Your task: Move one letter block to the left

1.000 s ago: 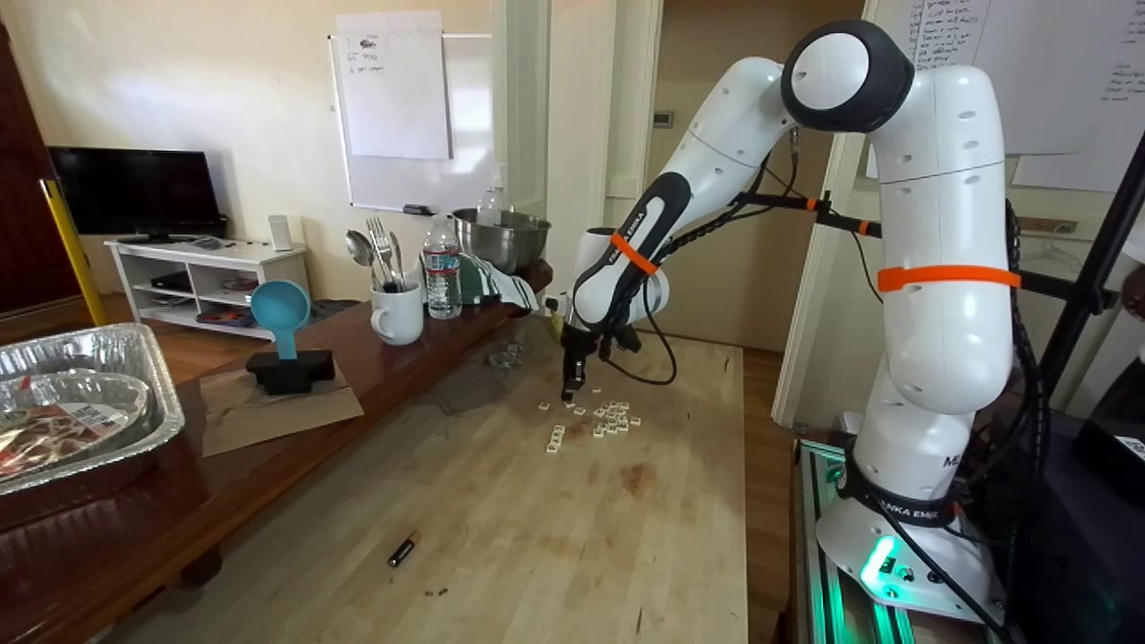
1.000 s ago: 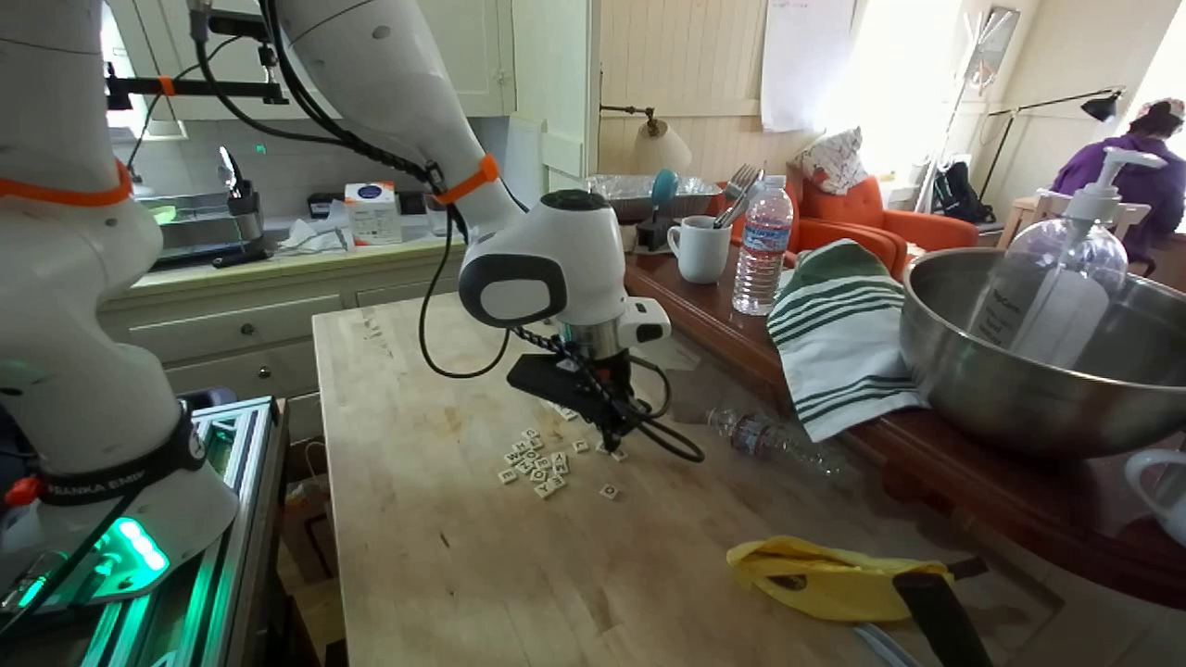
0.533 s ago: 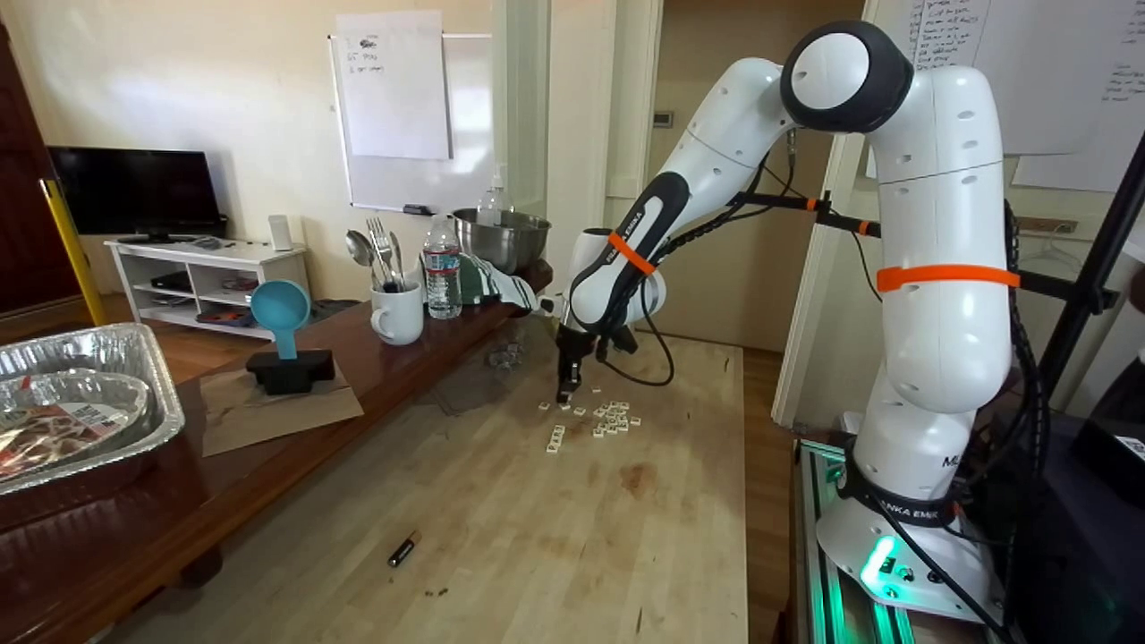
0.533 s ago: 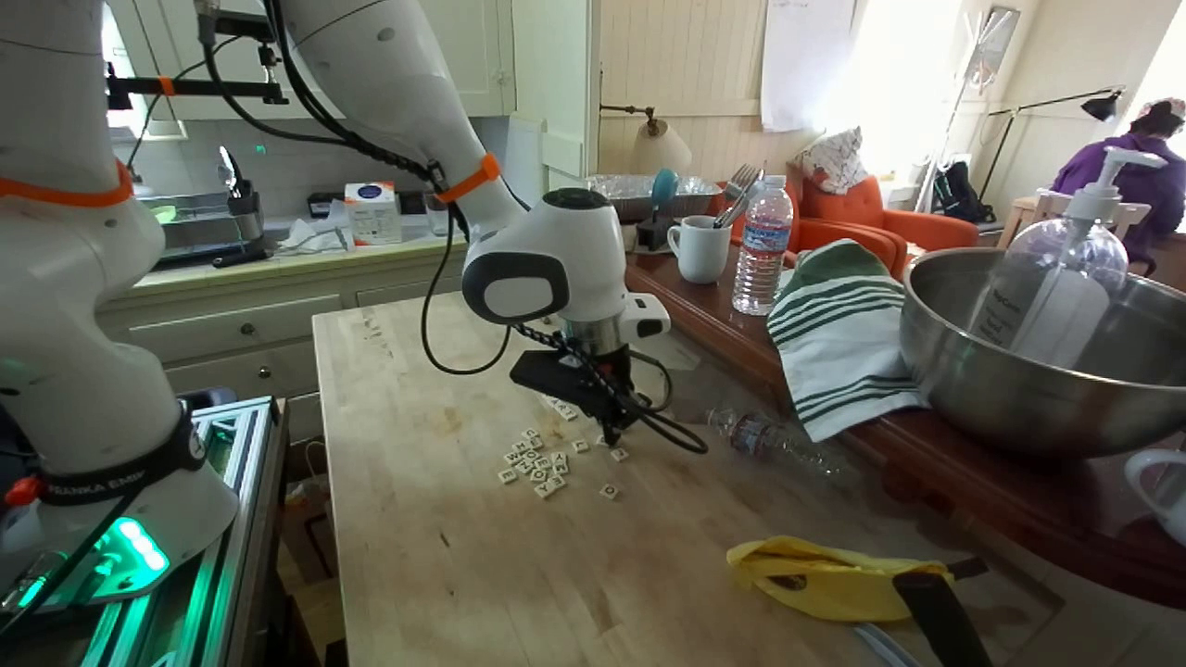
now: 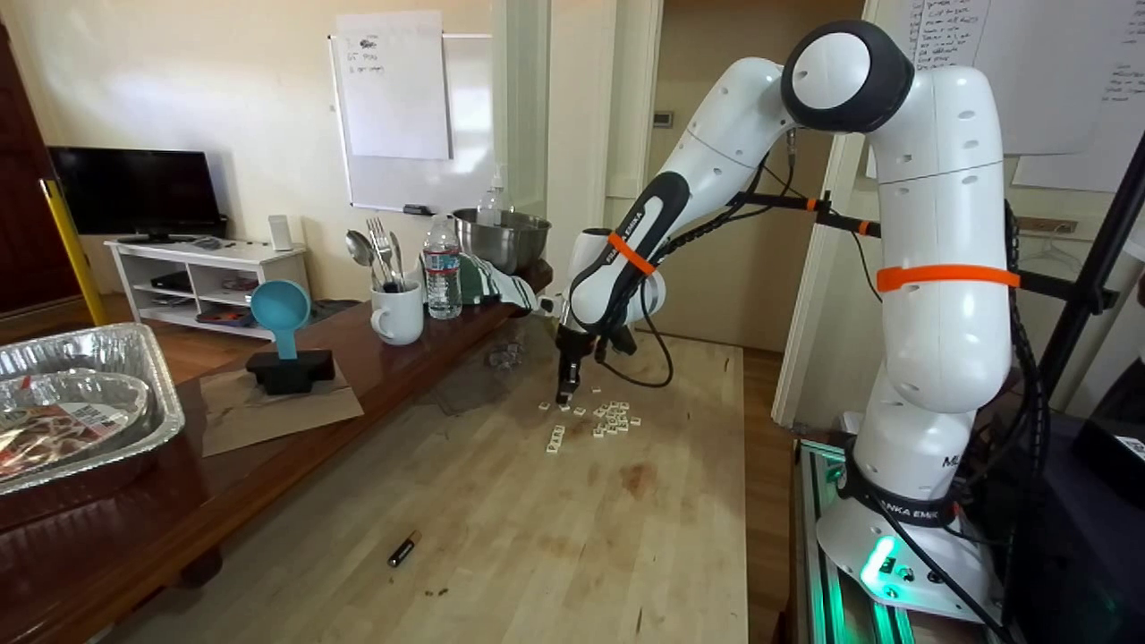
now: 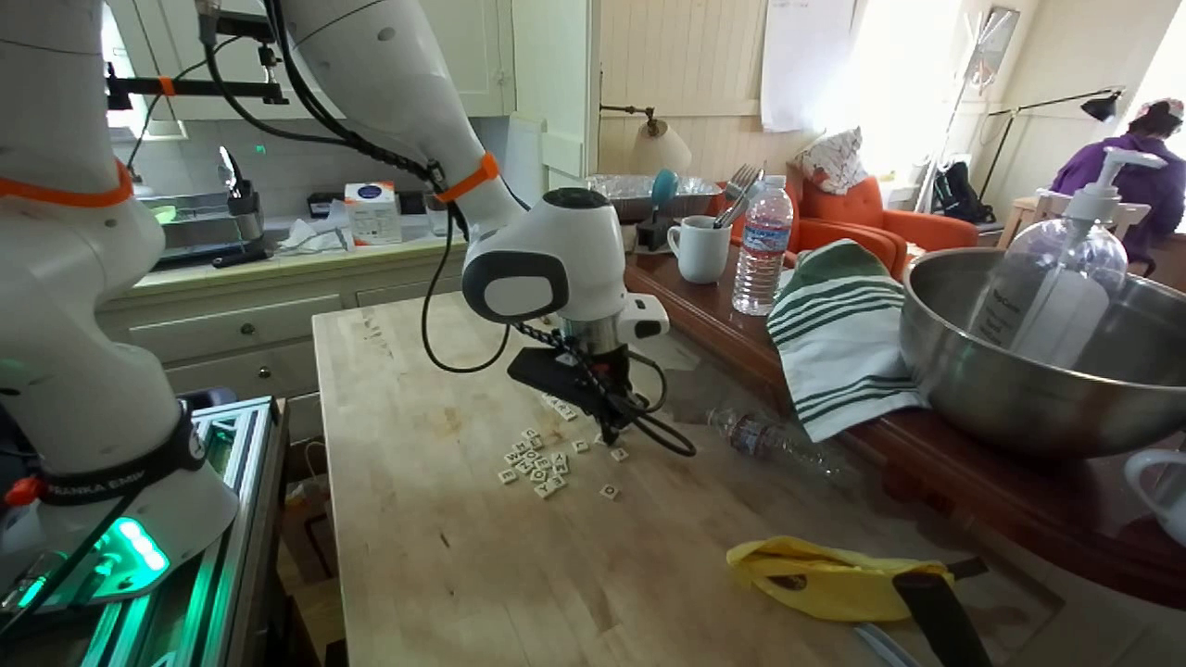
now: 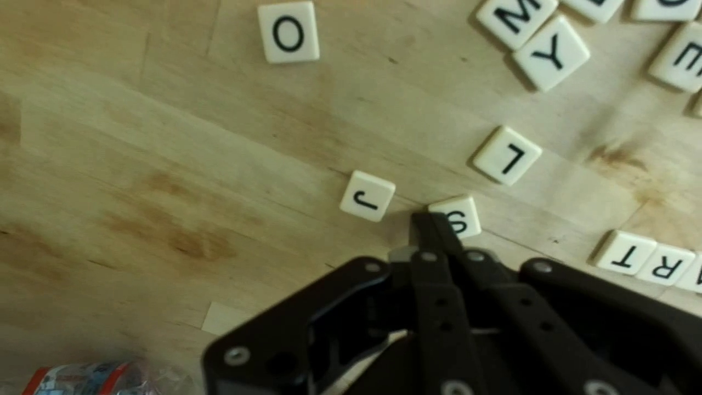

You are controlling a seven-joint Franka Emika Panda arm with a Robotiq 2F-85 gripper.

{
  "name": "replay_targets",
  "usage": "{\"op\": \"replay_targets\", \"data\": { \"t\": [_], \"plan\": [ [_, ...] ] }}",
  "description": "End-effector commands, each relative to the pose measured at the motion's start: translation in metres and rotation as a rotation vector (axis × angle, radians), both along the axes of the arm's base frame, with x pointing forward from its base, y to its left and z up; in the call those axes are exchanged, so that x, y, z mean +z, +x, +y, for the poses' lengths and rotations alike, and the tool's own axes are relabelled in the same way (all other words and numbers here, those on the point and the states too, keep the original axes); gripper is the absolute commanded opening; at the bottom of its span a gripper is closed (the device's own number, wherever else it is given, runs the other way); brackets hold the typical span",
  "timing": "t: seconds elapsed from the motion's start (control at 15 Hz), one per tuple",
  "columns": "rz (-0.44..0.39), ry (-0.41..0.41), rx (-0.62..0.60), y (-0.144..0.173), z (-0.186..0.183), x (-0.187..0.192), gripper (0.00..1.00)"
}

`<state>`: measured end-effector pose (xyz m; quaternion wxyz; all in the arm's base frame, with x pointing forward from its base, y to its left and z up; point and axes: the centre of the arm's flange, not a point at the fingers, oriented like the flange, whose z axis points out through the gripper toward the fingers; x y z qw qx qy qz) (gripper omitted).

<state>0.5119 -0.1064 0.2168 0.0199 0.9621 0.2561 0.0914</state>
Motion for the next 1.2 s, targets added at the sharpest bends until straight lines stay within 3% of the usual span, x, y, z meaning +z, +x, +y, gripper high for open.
{"op": "replay_targets", "data": {
  "t": [0.0, 0.4, 1.13],
  "plan": [
    [0.08, 0.038, -0.038, -0.01, 0.011, -0.013, 0.0],
    [0.128, 0.07, -0.139, -0.012, 0.022, -0.014, 0.0],
    [0.134, 0.092, -0.345, -0.013, 0.042, -0.016, 0.0]
  ]
}}
